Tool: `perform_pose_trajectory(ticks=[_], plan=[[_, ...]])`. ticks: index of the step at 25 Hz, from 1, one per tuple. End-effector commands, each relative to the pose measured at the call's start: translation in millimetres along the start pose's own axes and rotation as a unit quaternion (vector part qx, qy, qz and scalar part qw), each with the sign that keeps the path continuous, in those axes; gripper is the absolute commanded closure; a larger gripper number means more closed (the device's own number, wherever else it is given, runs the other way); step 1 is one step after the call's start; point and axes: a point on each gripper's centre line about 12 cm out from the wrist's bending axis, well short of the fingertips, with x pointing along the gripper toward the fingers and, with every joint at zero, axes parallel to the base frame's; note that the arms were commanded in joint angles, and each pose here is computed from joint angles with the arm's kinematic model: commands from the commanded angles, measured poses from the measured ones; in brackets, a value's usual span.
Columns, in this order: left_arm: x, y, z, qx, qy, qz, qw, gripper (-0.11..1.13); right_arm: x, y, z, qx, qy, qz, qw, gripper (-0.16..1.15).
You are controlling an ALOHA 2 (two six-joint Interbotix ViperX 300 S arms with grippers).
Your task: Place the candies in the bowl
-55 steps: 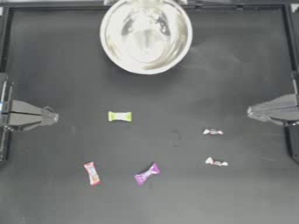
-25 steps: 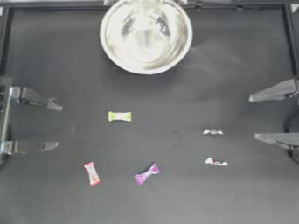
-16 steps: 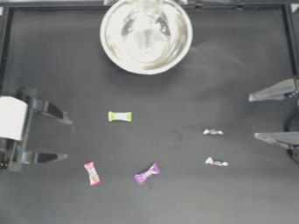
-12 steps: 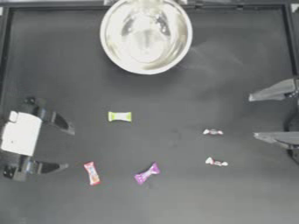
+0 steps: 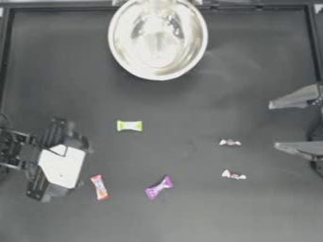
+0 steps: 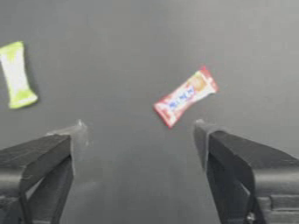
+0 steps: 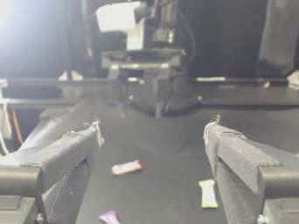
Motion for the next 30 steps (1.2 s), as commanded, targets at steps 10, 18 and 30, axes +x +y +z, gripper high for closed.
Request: perform_pose_trajectory(ticks=[10, 18, 30], plan=[[39.5, -11.2, 12.4, 0.038, 0.046, -0.015, 0.9981, 0.02, 3.2, -1.0, 7.6, 0.017, -0.009, -0.005, 0.9998, -0.01], [65.4, -15.3, 10.3, 0.050, 0.074, -0.024, 0.9957, 0.07, 3.1, -1.3, 7.1, 0.022, -0.009, -0.006, 0.9997, -0.01], [89.4, -23.7, 6.3, 0.054, 0.120, -0.037, 0.9906, 0.11, 3.4, -1.8, 7.8, 0.029, -0.011, -0.008, 0.9995, -0.01]])
